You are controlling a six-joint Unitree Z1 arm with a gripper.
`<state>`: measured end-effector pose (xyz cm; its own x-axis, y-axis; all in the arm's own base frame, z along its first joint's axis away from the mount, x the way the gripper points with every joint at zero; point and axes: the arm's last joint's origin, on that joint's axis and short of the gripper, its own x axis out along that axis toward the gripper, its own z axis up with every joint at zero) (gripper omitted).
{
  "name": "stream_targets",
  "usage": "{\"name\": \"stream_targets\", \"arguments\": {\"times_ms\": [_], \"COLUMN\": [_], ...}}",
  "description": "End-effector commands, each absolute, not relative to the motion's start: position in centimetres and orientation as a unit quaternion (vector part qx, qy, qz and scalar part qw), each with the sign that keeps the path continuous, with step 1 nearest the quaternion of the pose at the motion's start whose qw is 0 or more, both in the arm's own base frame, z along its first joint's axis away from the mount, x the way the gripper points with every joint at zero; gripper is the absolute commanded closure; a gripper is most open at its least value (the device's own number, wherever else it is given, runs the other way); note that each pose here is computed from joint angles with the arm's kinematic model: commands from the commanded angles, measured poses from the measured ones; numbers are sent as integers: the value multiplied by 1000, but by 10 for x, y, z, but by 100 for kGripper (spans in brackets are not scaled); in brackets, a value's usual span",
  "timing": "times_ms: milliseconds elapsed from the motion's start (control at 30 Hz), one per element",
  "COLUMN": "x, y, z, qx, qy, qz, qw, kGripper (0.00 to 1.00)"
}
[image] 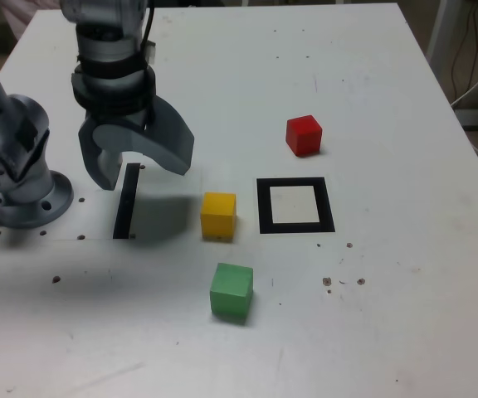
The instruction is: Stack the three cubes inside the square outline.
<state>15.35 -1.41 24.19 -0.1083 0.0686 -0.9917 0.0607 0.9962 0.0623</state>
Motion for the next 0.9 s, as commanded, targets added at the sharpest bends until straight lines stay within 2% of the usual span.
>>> {"name": "stream_targets", "arguments": {"times_ms": [0,400,733,867], "x": [153,147,149,163], "y": [-14,-14,-15,-14], "z": [242,248,255,265], "qx": [45,43,32,19], "qy": [743,733,736,719], "qz": [3,2,-24,-22], "qw": [668,678,676,694], "kGripper": [1,0,0,0]}}
